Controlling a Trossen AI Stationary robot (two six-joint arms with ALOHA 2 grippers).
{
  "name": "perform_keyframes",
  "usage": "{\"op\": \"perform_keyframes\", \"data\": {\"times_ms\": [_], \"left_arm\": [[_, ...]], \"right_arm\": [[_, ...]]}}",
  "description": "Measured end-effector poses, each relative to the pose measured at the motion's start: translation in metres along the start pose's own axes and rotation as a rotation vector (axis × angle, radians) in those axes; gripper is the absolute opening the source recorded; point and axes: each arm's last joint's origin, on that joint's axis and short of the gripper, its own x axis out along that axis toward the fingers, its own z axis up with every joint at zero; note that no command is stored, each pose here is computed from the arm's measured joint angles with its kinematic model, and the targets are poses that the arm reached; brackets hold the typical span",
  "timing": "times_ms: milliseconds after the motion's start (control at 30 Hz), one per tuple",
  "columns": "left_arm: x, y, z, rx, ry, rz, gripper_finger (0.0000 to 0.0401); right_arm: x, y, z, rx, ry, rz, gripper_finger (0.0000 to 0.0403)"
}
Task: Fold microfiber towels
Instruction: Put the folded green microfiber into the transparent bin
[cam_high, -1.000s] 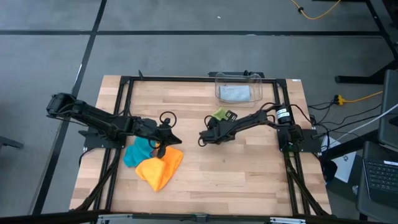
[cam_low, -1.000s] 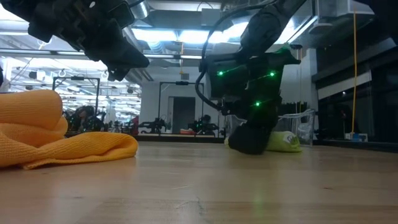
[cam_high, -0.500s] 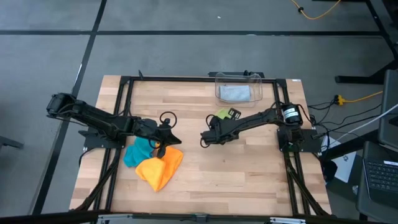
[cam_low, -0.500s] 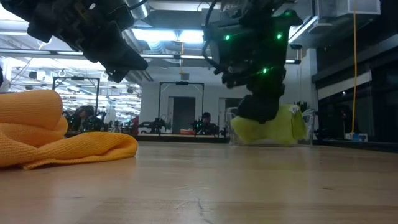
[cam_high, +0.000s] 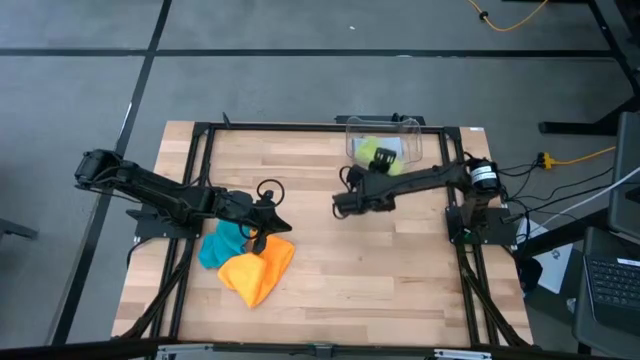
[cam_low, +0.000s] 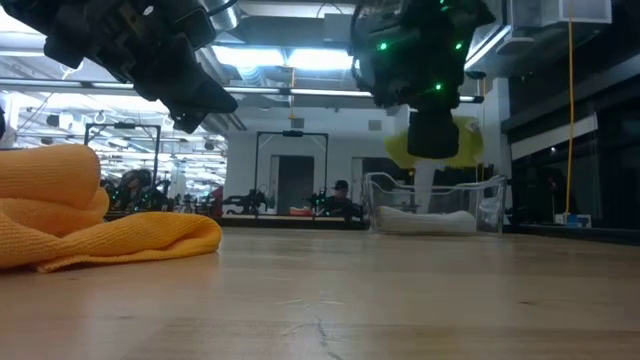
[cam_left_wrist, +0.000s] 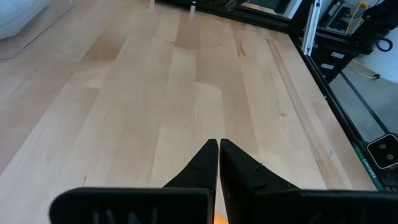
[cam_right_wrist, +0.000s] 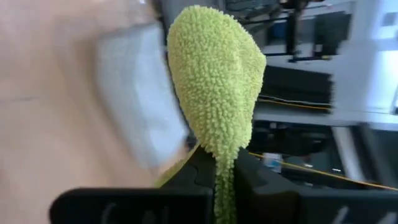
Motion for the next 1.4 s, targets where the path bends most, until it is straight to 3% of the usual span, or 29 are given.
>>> {"op": "perform_keyframes", "data": {"times_ms": [167,400,667,900,1067,1167,1400], "left_arm": [[0.000,0.000,0.000,0.001,0.004,0.001,0.0009],[0.000,0.001,-0.002,0.009,0.021,0.006,0.0009],[0.000,0.002,-0.004,0.010,0.045,0.021,0.0009],[0.000,0.002,-0.005,0.003,0.055,0.025,0.0009],[0.000,0.003,-0.008,0.003,0.078,0.032,0.0009],[0.000,0.003,-0.008,0.003,0.085,0.034,0.0009],[0.000,0.003,-0.008,-0.022,0.084,0.035,0.0009]], "right_arm": [[0.041,-0.022,0.005,-0.066,0.082,-0.098,0.0014],[0.090,-0.035,0.011,-0.132,0.166,-0.091,0.0014],[0.115,-0.039,0.030,-0.183,0.055,0.129,0.0014],[0.124,-0.083,0.022,-0.121,-0.041,0.242,0.0014],[0.115,-0.113,0.009,-0.051,-0.159,0.382,0.0014],[0.104,-0.126,0.002,-0.030,-0.194,0.399,0.0014],[0.083,-0.140,-0.020,-0.006,-0.281,0.612,0.0014]]}}
